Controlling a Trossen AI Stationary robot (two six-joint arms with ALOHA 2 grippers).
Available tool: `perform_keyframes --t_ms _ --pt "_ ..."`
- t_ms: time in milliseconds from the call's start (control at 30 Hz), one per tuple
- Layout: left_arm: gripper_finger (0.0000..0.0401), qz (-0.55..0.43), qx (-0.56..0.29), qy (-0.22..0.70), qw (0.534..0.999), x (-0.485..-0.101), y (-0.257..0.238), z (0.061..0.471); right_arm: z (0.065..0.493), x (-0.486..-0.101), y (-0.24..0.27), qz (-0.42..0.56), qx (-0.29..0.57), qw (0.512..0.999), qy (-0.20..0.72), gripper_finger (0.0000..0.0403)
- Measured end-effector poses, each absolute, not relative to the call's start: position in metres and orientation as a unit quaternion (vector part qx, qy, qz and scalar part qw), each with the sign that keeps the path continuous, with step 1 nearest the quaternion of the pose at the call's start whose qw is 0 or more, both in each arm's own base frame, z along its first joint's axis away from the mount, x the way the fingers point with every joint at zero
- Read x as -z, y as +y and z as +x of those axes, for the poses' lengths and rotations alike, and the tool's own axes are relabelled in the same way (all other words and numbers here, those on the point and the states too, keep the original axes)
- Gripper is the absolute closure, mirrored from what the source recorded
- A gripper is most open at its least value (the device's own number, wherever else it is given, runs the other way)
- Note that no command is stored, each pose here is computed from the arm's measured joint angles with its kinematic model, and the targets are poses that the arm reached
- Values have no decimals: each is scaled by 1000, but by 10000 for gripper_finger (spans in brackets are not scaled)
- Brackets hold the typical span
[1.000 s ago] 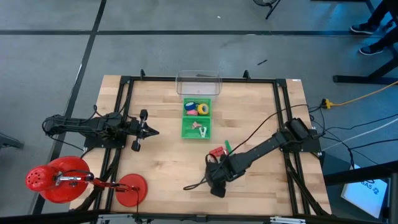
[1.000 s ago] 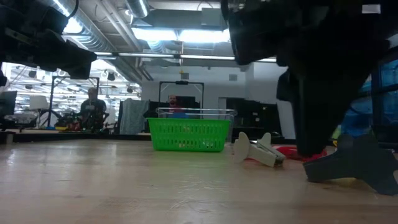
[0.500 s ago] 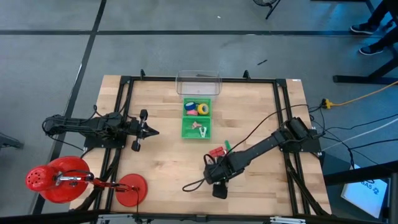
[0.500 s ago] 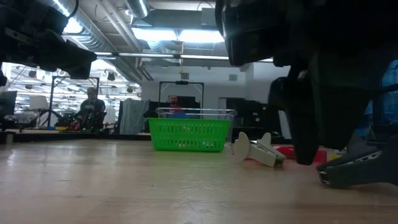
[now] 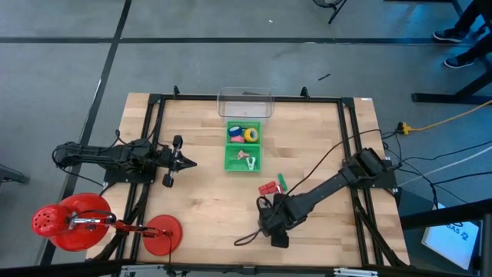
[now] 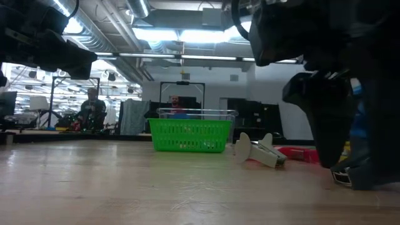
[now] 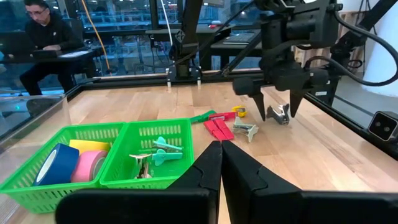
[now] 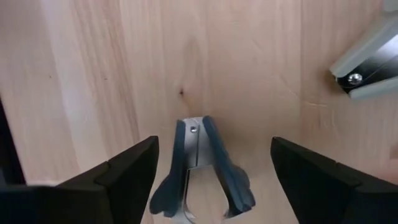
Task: Pick and place Stapler, Stapler remover, tape
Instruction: Put the dark gray staple remover into the bottom green bin
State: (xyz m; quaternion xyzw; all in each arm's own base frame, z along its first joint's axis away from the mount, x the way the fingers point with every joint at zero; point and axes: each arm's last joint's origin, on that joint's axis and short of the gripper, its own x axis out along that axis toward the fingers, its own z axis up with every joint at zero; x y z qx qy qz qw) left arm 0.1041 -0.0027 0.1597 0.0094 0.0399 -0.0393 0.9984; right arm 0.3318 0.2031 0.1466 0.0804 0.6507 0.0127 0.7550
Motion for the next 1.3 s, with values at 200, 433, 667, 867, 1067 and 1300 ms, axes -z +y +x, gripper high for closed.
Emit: perform_keyframes --t_ms 200,433,667,867,1067,1300 --pt "396 9 39 40 998 -160 -3 104 325 -145 213 76 -15 756 650 93" --pt "394 9 39 40 998 -160 -3 104 313 -133 211 54 -1 755 654 95" --pt "397 9 39 40 998 -160 -3 104 311 -129 208 28 9 760 649 168" --pt "393 10 39 40 998 -160 -3 104 311 -128 207 27 12 761 648 269" --pt "396 9 39 40 998 -160 -3 104 312 -128 206 30 14 761 647 290" --pt "394 9 39 40 998 -160 -3 104 321 -134 204 40 16 765 643 288"
